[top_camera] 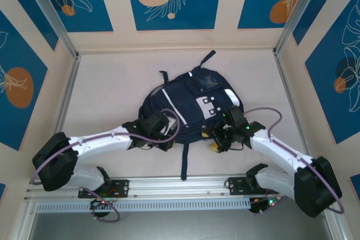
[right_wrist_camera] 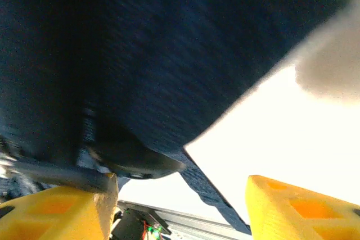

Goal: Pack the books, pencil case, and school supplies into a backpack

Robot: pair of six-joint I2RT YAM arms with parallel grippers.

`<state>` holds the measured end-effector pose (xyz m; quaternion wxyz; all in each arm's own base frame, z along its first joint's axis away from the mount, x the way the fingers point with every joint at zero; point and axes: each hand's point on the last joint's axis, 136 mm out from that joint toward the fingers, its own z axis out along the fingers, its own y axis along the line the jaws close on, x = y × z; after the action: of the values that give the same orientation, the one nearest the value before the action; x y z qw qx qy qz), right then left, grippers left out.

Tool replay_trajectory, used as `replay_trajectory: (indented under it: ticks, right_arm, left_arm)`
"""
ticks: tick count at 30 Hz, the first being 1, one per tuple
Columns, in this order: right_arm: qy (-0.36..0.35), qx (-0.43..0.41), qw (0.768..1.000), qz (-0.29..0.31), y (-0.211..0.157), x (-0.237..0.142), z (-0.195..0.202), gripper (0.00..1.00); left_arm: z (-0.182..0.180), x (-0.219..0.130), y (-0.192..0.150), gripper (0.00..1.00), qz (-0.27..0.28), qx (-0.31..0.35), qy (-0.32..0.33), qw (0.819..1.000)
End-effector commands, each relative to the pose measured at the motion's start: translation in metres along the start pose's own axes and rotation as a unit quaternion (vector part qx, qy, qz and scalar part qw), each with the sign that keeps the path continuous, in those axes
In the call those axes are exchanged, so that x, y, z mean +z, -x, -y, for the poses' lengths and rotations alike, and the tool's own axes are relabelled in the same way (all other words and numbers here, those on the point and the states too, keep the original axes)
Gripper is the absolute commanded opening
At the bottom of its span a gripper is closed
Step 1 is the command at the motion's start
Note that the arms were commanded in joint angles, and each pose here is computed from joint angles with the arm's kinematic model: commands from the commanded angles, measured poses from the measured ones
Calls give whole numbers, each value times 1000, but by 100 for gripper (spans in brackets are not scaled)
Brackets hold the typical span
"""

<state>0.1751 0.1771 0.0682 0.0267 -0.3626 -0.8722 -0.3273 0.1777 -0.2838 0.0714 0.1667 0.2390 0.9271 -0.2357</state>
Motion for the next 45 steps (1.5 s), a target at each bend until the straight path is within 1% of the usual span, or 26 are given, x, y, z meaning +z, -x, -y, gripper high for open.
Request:
replay_trajectory:
  ticks: [1, 4, 7, 9, 11, 12, 13, 14, 16, 17, 19, 23, 29, 33, 36, 40, 43, 45]
  right_arm:
    - [59, 61, 996, 20, 2, -9, -11, 67]
    - [71, 86, 993, 35, 8, -4, 6, 70]
    - [112, 91, 988, 49, 18, 4, 5, 71]
    - [130, 88, 986, 62, 25, 7, 2, 69]
    - [151, 79, 982, 76, 32, 8, -5, 64]
    - [162, 72, 981, 80, 34, 8, -9, 59]
    - [171, 65, 979, 85, 38, 8, -15, 50]
    - [176, 61, 978, 90, 40, 7, -19, 39]
    - [186, 49, 977, 97, 43, 5, -25, 25]
    - [187, 48, 976, 100, 44, 5, -26, 16]
    - [187, 47, 976, 103, 46, 4, -27, 1]
    - [182, 46, 976, 110, 49, 0, -22, 0]
    - [138, 46, 979, 145, 60, -17, -3, 0]
    - [109, 58, 981, 149, 63, -20, 7, 0]
    - [96, 56, 981, 157, 70, -25, 7, 0]
    - [88, 45, 981, 164, 87, -37, 0, 0]
    - [79, 10, 977, 200, 102, -48, -12, 0]
    - [83, -12, 975, 207, 108, -53, -24, 0]
  left_arm:
    - [42, -2, 27, 0, 26, 23, -61, 998]
    - [56, -1, 33, 0, 27, 35, -80, 996]
    - [69, -3, 34, 0, 26, 47, -104, 993]
    - [76, -5, 33, 0, 23, 55, -119, 991]
    - [80, -8, 32, 0, 20, 58, -131, 989]
    - [81, -9, 31, 0, 20, 61, -135, 989]
    - [82, -10, 30, 0, 20, 62, -140, 988]
    - [83, -12, 29, 0, 20, 64, -141, 988]
    - [83, -13, 27, 0, 18, 65, -144, 987]
    - [83, -12, 26, 0, 16, 65, -144, 987]
    - [80, -12, 24, 0, 12, 67, -139, 988]
    - [70, -14, 20, 0, 13, 74, -112, 991]
    - [37, -21, 13, 0, 7, 72, -43, 996]
    - [20, -28, 6, 0, 11, 63, -22, 998]
    - [5, -33, 1, 0, 15, 55, -2, 998]
    - [-10, -39, -6, 0, 18, 46, 12, 999]
    - [-15, -41, -12, 0, 16, 43, 13, 999]
    - [-14, -39, -14, 0, 10, 43, 8, 999]
